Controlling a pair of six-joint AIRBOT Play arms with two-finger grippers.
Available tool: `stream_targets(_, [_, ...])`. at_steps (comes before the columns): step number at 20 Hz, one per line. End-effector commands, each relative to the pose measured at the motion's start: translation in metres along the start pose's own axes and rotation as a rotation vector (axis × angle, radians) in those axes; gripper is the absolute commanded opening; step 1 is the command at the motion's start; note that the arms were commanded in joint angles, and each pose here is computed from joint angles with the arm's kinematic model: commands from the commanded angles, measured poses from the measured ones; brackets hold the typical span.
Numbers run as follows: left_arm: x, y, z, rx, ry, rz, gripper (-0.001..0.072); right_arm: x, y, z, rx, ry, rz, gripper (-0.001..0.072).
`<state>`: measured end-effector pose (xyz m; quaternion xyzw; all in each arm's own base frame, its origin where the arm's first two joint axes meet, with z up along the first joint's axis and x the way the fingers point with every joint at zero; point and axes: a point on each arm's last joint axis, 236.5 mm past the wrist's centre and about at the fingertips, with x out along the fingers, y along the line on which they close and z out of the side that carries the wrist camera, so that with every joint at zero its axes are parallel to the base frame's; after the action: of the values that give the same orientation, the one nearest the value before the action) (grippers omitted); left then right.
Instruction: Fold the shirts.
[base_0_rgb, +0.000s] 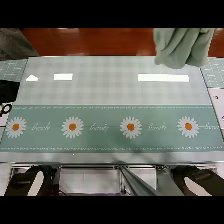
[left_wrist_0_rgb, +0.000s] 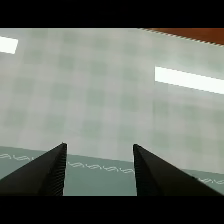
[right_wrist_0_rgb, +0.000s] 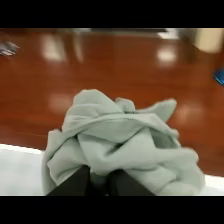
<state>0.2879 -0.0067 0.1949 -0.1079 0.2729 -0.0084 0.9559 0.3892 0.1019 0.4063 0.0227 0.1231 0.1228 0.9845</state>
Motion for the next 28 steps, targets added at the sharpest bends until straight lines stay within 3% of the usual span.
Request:
stream_targets(1, [0.002,-0.02,-0.023,-0.058,0.052,-0.09,0.0507,-0.026,0.079,0.017,-0.015,-0.038,0.195,0.0034])
stream_targets(6, [0.022,-0.032,-0.082,-0.15,0.22,-0.163,0.0507,-0.001,0.215,-0.083,-0.089,0.245,0.453,0.0035])
stream_targets(9, [0.026,-0.031,-0.112,-0.161,0.309,-0.162,0.0507,0.035,0.268,-0.171,-0.089,0.443,0.471,0.0035])
stream_targets(12, [0.028,-0.033,-0.136,-0.181,0.385,-0.175,0.0507,0.081,0.275,-0.261,-0.073,0.623,0.379,0.0035])
stream_targets(18, [0.036,-0.032,-0.179,-0.231,0.488,-0.183,0.0508,0.132,0.213,-0.392,-0.119,0.939,0.116,0.0036])
stream_targets(19, [0.037,-0.031,-0.185,-0.233,0.503,-0.18,0.0507,0.132,0.198,-0.405,-0.113,0.994,0.07,0.007])
stream_targets(20, [0.039,-0.029,-0.191,-0.217,0.508,-0.182,0.0508,0.13,0.185,-0.416,-0.102,1.051,0.033,0.0283])
stream_targets(21, [0.041,-0.028,-0.196,-0.169,0.509,-0.192,0.0508,0.126,0.174,-0.421,-0.149,1.092,0.038,0.0406])
stream_targets(23, [0.045,-0.015,-0.199,-0.015,0.504,-0.175,0.0508,0.12,0.117,-0.402,-0.306,1.117,-0.062,0.0407])
stream_targets(25, [0.047,0.014,-0.19,0.002,0.499,-0.043,0.0508,0.111,0.049,-0.356,-0.379,1.077,-0.225,0.0407])
stream_targets(28, [0.048,0.03,-0.189,-0.008,0.517,0.029,0.0508,0.079,-0.038,-0.32,-0.191,1.011,-0.382,0.0406])
